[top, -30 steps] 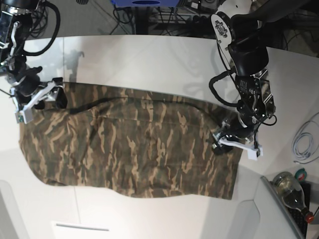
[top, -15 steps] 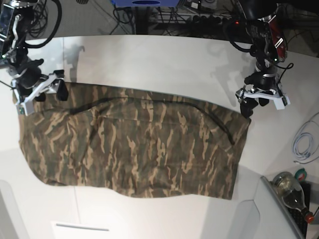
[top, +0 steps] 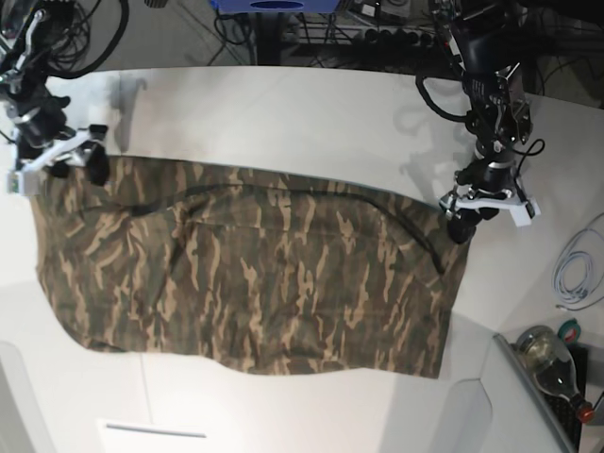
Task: Layout the t-shirt on the table in an organized manner, then fold the t-shirt properly
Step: 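Pull the folded edge taut between both grippers to straighten it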
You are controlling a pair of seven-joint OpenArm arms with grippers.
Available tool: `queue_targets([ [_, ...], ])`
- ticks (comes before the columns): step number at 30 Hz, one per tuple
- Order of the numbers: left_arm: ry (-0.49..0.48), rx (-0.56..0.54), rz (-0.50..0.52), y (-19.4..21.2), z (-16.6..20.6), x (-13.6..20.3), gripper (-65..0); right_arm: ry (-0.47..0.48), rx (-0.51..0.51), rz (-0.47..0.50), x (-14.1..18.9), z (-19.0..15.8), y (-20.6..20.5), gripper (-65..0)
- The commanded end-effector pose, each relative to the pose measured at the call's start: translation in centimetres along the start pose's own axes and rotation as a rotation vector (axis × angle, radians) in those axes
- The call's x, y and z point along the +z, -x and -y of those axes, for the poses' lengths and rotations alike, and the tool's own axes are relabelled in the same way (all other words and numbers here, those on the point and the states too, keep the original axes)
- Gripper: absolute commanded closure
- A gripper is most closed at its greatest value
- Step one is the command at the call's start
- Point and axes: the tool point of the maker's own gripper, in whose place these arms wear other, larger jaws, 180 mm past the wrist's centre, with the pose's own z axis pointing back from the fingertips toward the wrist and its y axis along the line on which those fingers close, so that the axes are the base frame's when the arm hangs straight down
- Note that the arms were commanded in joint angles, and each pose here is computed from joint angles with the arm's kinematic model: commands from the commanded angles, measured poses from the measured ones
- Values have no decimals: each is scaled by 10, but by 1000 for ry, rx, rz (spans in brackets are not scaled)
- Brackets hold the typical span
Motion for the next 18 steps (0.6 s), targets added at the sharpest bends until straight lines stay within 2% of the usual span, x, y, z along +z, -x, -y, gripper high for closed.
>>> queue_targets([
  [1, 4, 0, 8, -8, 2, -5, -469, 8, -36, 89, 10, 8, -17, -461],
  [3, -3, 11, -7, -5, 0, -9, -451, 54, -129, 159, 25, 30, -25, -468],
  [4, -6, 15, -13, -3, -1, -10, -410, 53, -167, 145, 27, 35, -20, -468],
  [6, -10, 19, -20, 0, -3, -9, -275, 41, -221, 111, 26, 45, -15, -470],
  [9, -11, 17, -25, 1, -3, -9, -31, 22, -339, 74, 13, 60, 1, -470],
  [10, -12, 17, -28, 2, -4, -9, 0, 33, -380, 77, 12, 67, 6, -470],
  [18, -22, 4, -30, 0, -11, -6, 0, 21, -519, 63, -10, 94, 14, -470],
])
